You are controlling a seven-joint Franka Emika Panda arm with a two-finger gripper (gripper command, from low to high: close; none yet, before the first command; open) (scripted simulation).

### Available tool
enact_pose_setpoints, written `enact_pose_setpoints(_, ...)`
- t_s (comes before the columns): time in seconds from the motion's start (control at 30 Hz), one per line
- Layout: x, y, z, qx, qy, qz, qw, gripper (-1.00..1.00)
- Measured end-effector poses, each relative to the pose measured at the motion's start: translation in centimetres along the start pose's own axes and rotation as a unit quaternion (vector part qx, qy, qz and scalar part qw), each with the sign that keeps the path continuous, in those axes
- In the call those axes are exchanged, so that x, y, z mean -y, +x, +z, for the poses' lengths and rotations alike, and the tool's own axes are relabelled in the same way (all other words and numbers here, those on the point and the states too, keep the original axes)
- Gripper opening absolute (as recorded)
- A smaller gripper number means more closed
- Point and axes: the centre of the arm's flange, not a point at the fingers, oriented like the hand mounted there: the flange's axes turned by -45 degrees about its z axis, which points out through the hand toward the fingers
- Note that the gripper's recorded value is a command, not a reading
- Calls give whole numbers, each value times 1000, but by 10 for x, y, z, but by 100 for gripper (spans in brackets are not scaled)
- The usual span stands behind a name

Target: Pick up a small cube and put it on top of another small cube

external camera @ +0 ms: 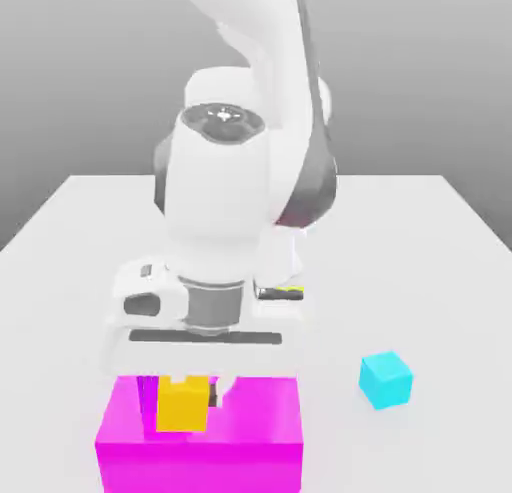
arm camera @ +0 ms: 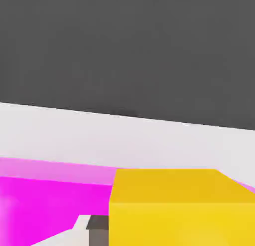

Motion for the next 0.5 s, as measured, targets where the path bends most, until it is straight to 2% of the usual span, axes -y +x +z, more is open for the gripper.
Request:
enact_pose_setpoints(0.27,101,-43,-15,13,23,144,989,-100)
enact_pose_setpoints(0.5,162,-95,-21,29,31,280,959,-100)
